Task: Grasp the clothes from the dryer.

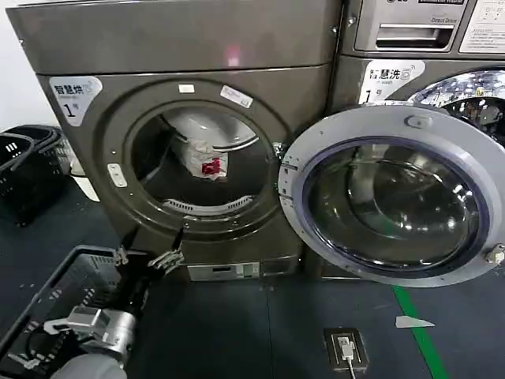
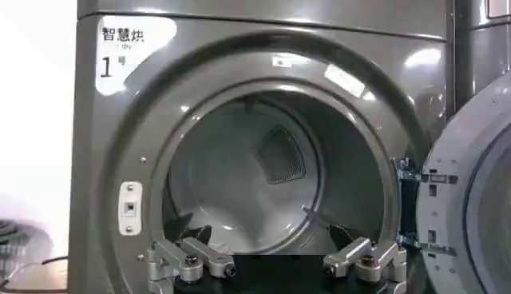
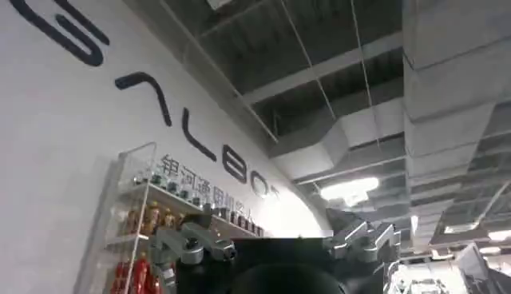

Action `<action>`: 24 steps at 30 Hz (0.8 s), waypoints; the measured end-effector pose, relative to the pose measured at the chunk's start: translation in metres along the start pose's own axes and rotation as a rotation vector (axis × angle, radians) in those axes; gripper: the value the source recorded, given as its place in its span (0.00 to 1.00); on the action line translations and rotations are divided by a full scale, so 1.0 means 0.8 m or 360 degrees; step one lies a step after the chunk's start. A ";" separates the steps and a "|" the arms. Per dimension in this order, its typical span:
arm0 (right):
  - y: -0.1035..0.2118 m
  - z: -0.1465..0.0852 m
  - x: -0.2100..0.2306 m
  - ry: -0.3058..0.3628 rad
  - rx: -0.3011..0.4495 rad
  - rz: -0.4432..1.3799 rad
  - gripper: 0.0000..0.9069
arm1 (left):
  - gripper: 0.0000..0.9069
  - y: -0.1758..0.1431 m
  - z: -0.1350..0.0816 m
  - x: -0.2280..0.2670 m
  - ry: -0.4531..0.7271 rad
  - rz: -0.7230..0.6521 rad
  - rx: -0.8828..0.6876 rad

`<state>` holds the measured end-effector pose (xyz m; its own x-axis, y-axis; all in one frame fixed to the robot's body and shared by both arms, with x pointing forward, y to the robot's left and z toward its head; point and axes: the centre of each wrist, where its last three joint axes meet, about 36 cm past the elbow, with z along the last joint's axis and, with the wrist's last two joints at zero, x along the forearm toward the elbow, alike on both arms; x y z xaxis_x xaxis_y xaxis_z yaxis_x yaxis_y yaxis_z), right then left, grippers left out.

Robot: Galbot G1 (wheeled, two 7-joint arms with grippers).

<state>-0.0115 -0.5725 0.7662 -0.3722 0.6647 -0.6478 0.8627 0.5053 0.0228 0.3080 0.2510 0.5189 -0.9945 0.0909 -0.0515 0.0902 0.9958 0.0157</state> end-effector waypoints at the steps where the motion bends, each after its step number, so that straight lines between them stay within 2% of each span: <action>1: 0.000 0.000 0.000 -0.0005 -0.0001 0.0000 1.00 | 1.00 0.000 0.000 -0.001 0.0000 0.0000 0.0000; 24: -0.001 0.004 0.002 -0.0044 -0.0035 0.0013 1.00 | 1.00 0.003 0.006 -0.006 0.0010 0.0006 -0.0006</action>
<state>-0.0121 -0.5738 0.7631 -0.3551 0.6536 -0.6684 0.8579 0.5118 0.0446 0.3129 0.2527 0.5143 -0.9945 0.0943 -0.0453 0.0934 0.9954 0.0199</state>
